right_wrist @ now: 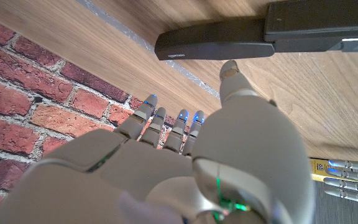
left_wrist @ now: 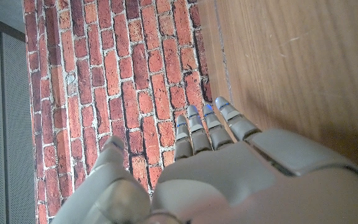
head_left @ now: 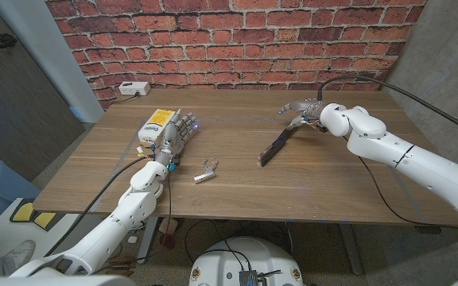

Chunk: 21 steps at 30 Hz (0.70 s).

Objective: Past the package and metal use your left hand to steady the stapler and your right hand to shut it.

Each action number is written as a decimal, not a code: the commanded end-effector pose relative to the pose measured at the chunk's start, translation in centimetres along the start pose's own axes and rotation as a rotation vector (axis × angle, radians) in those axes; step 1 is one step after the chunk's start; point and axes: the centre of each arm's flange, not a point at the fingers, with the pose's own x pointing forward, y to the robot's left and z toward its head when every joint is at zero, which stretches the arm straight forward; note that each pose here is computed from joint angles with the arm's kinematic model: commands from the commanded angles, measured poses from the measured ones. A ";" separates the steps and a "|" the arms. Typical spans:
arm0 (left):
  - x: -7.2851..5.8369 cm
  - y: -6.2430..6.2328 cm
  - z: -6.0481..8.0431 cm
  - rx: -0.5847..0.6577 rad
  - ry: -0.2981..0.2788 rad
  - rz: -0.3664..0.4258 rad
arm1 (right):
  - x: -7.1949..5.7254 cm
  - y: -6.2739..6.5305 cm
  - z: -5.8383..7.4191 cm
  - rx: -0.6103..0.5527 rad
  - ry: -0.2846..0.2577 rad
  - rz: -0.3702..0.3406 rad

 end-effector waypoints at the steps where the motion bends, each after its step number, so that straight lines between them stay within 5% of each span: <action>1: 0.1 0.1 -0.6 -0.016 0.002 -0.002 | 0.3 0.2 0.3 -0.060 0.008 0.022; 21: 0.3 0.3 -1.3 -0.032 0.011 0.007 | 0.9 0.4 0.7 -0.131 0.021 0.055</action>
